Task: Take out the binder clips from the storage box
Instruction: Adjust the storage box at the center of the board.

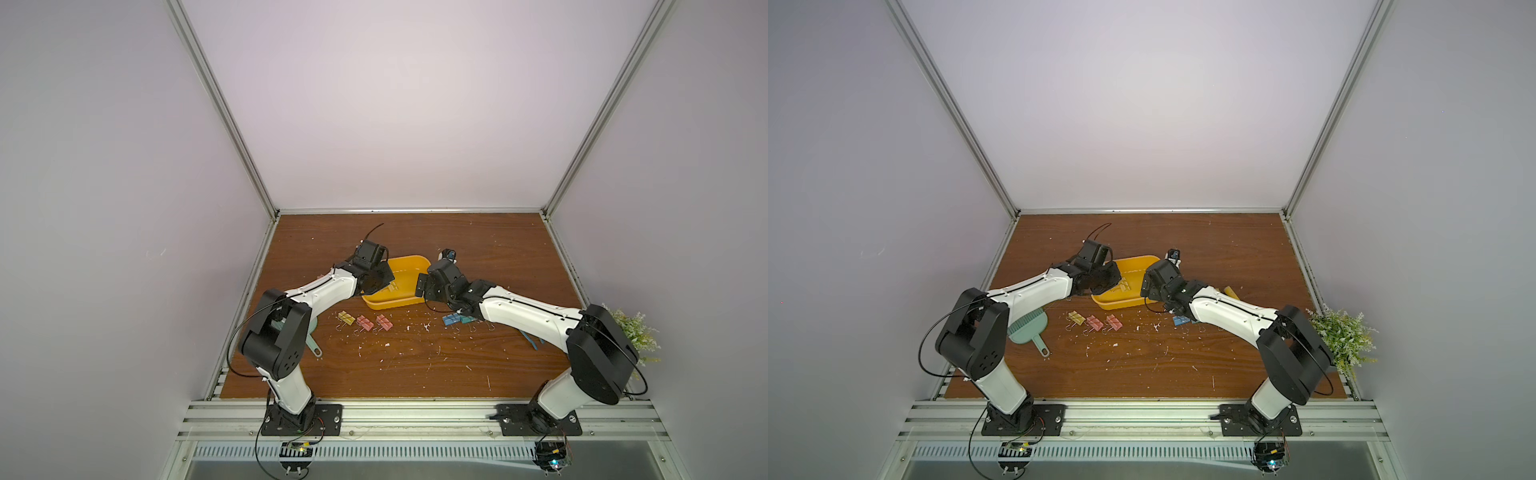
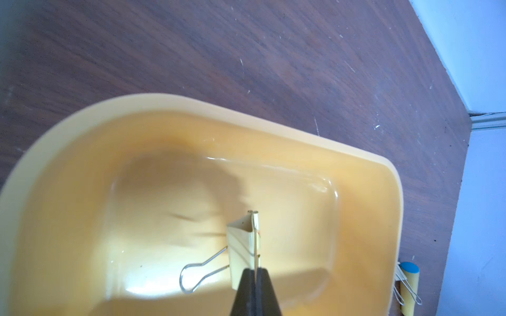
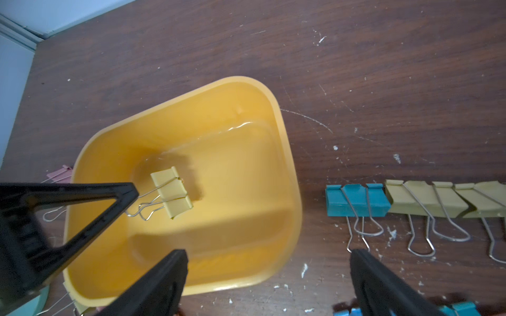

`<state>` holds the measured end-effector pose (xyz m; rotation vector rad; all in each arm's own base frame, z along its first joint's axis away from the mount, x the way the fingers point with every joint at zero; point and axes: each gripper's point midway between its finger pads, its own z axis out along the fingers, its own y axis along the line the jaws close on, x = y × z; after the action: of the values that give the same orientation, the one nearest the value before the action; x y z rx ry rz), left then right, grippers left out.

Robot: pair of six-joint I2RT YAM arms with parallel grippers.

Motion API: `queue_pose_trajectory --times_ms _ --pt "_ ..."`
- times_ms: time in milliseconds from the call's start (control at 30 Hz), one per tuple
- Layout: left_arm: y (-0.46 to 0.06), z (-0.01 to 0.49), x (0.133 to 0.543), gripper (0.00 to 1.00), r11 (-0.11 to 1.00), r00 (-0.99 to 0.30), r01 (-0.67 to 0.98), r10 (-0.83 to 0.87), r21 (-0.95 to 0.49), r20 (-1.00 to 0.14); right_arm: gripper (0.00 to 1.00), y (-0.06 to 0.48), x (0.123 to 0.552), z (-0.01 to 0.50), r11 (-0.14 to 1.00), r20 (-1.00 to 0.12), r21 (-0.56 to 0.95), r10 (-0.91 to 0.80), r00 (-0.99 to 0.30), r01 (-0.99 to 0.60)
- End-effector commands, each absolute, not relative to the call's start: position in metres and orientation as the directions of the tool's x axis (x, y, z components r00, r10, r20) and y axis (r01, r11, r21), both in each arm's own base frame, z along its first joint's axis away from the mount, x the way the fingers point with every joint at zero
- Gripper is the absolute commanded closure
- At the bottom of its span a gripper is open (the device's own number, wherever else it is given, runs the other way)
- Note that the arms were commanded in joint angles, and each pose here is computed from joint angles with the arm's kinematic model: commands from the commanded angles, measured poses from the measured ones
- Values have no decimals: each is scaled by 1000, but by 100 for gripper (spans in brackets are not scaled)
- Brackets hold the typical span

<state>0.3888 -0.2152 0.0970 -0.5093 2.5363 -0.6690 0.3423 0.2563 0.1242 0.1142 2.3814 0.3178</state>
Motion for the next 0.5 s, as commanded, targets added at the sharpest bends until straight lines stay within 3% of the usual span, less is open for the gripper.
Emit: queue_pose_trajectory --times_ms 0,467 --pt "-213 135 393 100 797 -791 -166 -459 -581 -404 1 259 358 131 976 -662 216 125 -739 -29" --pt "-156 200 374 100 722 -590 -186 -624 -666 -512 1 238 417 101 995 -644 -97 -44 -764 25"
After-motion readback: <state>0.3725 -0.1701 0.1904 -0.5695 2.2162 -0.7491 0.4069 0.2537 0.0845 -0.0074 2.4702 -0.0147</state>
